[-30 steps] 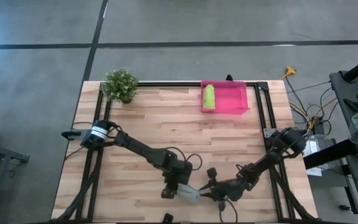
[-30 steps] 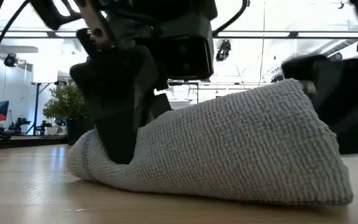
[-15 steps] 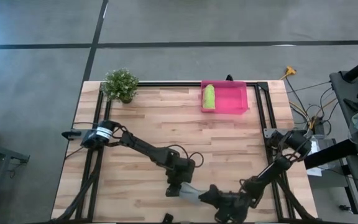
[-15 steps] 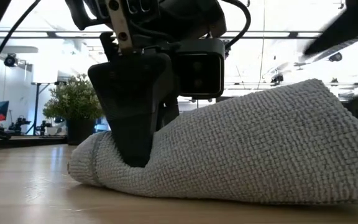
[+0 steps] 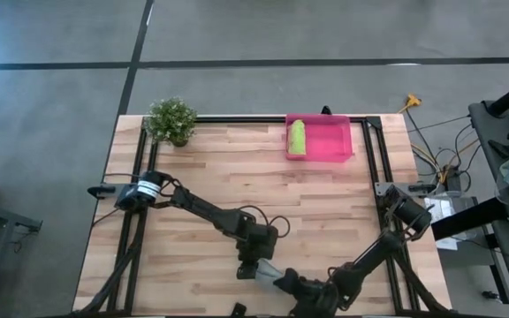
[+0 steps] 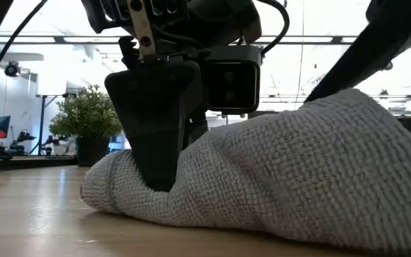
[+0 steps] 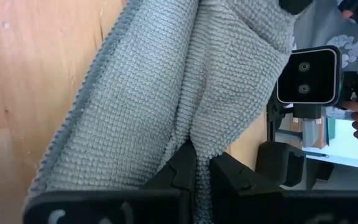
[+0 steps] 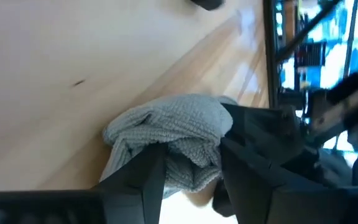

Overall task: Roll microfiber towels into tight, uniform cylinder then place into a basket
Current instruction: Roll the gray microfiber cloth

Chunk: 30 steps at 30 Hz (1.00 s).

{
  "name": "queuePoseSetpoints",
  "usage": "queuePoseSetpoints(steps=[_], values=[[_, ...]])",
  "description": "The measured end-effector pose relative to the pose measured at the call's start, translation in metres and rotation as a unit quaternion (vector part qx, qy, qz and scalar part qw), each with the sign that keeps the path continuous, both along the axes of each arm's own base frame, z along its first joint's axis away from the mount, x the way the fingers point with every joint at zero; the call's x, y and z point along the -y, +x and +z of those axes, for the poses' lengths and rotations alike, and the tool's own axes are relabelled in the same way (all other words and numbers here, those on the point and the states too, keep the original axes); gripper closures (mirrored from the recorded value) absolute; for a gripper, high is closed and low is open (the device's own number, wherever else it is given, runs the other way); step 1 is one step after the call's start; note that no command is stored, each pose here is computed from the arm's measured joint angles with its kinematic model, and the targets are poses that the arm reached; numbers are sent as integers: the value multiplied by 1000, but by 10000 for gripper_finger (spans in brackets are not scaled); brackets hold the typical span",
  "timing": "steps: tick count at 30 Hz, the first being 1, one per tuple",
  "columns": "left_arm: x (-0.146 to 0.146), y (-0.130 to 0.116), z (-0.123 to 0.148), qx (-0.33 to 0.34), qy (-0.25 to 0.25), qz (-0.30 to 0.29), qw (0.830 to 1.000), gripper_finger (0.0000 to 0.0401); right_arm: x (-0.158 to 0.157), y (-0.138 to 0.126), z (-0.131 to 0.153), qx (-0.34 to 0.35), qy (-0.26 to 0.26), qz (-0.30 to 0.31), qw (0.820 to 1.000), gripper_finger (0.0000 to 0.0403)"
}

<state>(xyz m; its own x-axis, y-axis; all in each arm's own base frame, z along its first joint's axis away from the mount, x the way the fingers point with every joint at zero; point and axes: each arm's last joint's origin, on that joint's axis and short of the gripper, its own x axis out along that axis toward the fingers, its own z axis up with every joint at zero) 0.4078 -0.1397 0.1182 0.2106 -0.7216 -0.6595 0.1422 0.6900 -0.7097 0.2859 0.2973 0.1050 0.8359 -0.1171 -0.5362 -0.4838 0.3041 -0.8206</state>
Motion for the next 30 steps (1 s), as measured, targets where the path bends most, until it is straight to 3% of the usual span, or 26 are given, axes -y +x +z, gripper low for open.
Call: queuePoseSetpoints(steps=[4, 10, 14, 23, 30], values=[[0, 0, 0, 0, 2, 1, 1000, 395, 3, -2, -3, 2, 78, -62, 995, 295], [-4, 1, 0, 3, 10, 12, 1000, 395, 1, -11, -8, -14, 192, -127, 973, 384], [-7, 3, 6, 28, 23, 15, 999, 390, 1, -14, -14, -48, 284, -166, 943, 390], [-10, 0, 35, 138, 130, -1, 982, 358, 13, -26, -30, -36, 407, -254, 877, 391], [-5, -12, 47, 142, 174, -26, 974, 335, 19, -31, -38, -21, 457, -256, 852, 391]])
